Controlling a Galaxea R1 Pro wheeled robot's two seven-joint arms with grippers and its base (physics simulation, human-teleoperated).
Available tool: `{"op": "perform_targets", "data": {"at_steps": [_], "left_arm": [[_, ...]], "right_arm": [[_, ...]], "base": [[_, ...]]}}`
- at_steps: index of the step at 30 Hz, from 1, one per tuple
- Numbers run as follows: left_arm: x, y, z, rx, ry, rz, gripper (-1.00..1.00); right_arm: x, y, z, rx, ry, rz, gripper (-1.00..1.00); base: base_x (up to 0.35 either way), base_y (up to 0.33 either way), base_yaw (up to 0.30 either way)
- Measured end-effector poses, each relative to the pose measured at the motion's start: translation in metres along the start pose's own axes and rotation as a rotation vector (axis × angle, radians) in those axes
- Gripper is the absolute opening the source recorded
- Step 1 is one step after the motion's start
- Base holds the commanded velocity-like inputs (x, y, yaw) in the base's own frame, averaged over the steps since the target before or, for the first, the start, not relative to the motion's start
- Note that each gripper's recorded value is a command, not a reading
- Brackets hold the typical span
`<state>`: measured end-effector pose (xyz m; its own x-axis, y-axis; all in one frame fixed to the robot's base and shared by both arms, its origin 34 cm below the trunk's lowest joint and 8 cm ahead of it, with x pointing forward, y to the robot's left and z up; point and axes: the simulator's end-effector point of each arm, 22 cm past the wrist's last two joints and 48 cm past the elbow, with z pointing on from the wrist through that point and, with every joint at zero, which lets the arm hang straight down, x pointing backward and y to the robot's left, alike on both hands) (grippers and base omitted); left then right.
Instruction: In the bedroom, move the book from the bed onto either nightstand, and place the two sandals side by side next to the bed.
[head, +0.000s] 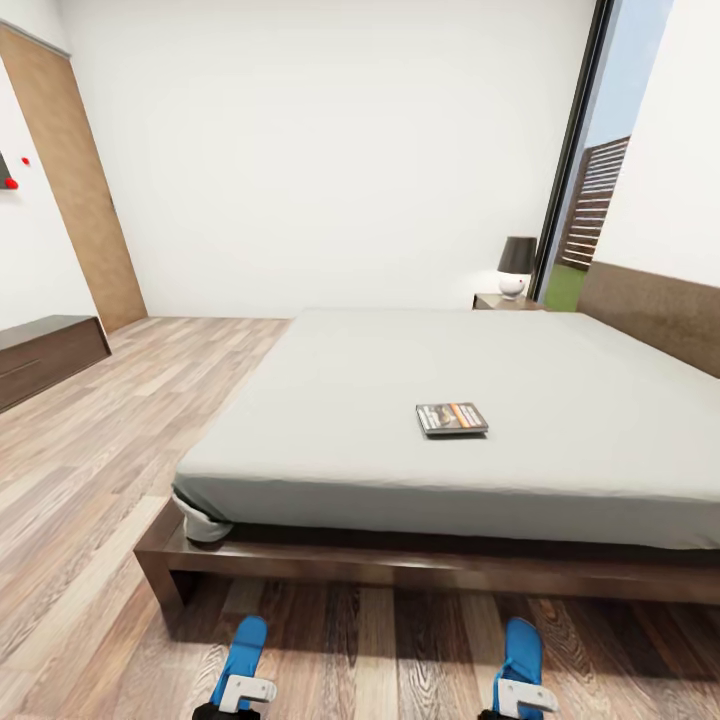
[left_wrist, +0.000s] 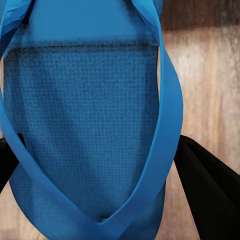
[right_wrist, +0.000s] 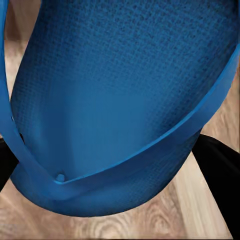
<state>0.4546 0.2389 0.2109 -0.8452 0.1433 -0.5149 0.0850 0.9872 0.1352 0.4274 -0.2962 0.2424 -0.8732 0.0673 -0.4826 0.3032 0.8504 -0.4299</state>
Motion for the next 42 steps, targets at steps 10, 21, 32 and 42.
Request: {"op": "perform_targets", "data": {"at_steps": [10, 21, 32, 42], "left_arm": [[0.000, 0.000, 0.000, 0.000, -0.001, 0.001, -1.00], [-0.001, 0.001, 0.000, -0.003, -0.001, 0.001, -1.00], [-0.001, 0.001, 0.000, -0.004, -0.001, 0.001, -1.00], [-0.001, 0.001, 0.000, -0.005, -0.002, 0.001, -1.00]], "right_arm": [[-0.008, -0.022, -0.014, 0.154, 0.007, -0.016, -1.00], [-0.010, -0.054, -0.032, 0.347, -0.001, -0.021, -1.00], [-0.010, -0.105, -0.060, 0.612, 0.017, -0.062, -1.00], [-0.014, -0.141, -0.092, 0.830, 0.009, -0.069, -1.00]], "base": [[0.000, 0.000, 0.000], [0.000, 0.000, 0.000], [0.000, 0.000, 0.000], [0.000, 0.000, 0.000]]}}
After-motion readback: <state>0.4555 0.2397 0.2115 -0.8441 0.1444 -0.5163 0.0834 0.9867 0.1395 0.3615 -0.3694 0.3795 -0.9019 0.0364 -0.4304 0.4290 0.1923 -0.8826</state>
